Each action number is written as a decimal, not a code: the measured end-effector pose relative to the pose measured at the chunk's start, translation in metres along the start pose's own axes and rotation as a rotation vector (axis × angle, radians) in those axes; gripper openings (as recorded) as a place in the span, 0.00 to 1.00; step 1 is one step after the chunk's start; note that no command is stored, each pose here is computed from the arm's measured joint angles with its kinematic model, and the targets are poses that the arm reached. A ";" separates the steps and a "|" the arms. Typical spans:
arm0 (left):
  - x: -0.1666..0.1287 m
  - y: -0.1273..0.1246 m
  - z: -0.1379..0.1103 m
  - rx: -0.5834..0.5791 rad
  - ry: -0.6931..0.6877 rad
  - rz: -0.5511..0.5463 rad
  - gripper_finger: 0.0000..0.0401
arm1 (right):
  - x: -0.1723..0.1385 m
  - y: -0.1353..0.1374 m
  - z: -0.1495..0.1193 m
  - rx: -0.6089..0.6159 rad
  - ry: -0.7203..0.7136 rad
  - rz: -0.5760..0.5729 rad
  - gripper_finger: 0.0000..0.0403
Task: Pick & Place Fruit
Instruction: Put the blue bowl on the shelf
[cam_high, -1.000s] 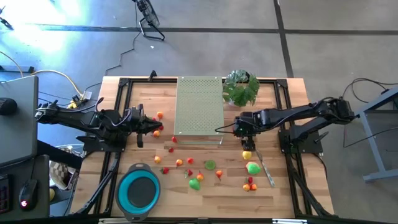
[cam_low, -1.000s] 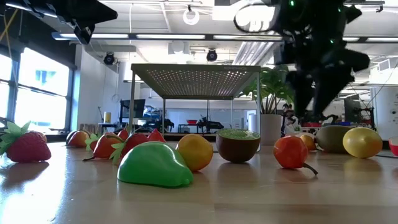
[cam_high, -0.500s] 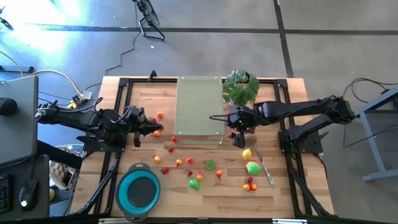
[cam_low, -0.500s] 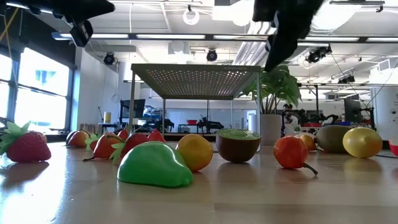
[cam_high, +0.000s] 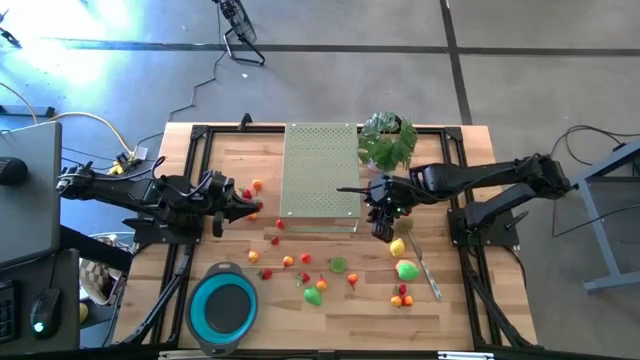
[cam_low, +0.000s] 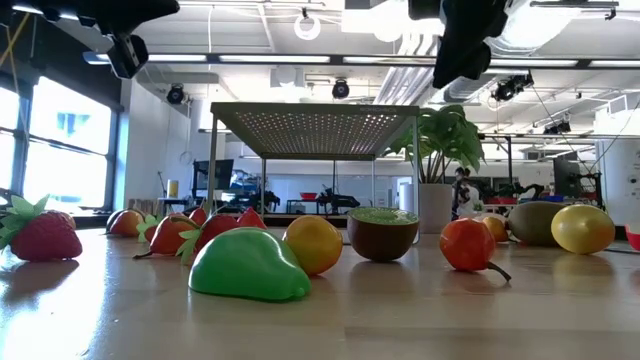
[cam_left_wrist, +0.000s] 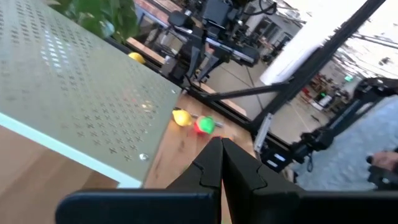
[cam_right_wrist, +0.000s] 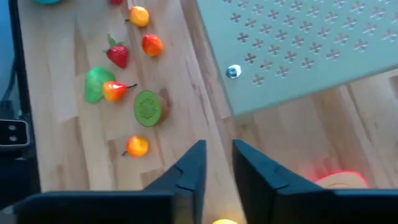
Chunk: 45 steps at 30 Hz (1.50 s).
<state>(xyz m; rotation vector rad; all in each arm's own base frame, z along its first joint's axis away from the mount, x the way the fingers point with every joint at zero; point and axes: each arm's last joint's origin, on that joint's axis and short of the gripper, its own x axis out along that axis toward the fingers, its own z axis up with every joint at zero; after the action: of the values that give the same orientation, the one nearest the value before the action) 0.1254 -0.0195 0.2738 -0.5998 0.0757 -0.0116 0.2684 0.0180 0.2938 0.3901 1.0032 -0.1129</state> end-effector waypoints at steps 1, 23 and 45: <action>0.000 0.000 0.000 0.000 0.008 -0.011 0.00 | 0.000 0.002 0.000 0.011 -0.003 0.005 0.12; 0.000 0.004 -0.006 -0.004 0.074 0.024 0.00 | -0.004 0.023 0.020 0.242 -0.378 -0.033 0.01; 0.027 -0.036 -0.018 -0.124 0.143 0.139 0.00 | -0.030 0.038 0.047 0.006 -0.784 -0.051 0.01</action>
<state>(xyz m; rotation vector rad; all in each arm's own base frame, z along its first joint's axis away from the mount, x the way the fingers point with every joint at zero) 0.1510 -0.0602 0.2770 -0.7162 0.2576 0.0855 0.2996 0.0330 0.3515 0.2858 0.2381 -0.2890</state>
